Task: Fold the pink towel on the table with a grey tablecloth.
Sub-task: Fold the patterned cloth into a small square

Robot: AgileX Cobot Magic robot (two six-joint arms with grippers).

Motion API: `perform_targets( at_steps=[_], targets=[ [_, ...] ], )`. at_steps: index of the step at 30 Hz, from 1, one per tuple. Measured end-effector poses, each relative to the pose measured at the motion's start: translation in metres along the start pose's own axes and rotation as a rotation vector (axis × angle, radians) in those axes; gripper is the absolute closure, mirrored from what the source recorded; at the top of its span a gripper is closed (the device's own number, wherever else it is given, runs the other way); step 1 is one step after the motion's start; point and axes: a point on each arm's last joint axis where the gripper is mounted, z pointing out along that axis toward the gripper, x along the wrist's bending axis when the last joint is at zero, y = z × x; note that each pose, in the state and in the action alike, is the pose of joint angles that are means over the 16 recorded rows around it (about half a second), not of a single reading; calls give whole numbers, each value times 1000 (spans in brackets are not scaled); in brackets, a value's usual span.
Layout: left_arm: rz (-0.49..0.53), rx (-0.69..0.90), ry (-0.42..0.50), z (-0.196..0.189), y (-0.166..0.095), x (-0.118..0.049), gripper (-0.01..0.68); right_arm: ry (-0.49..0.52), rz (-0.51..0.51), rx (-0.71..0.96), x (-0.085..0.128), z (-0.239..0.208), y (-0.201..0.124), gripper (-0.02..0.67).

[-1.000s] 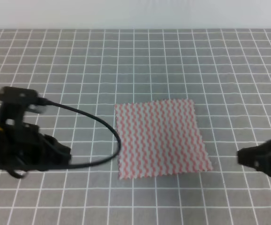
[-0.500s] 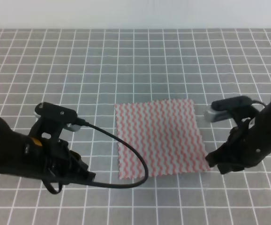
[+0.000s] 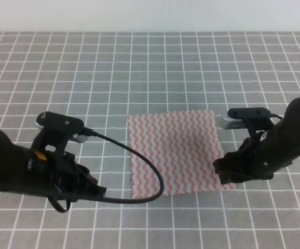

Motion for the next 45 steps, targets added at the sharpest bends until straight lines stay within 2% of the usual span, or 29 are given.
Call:
perform_targets(
  at_steps=[12, 18, 34, 39, 45],
  targets=[
    [4, -6, 5, 0, 0, 0, 673, -5, 12, -5, -2, 9, 2, 345],
    [18, -6, 12, -1, 0, 1, 673, -8, 15, 4, -3, 13, 2, 374],
    [94, 2, 29, 0, 0, 3, 668, 19, 10, 9, 3, 4, 16, 631],
    [158, 2, 22, 0, 0, 2, 615, 32, -4, 0, 8, -4, 26, 659],
    [270, -11, -12, 0, 1, -2, 498, 37, -31, -39, 13, -15, 40, 664]
  ],
)
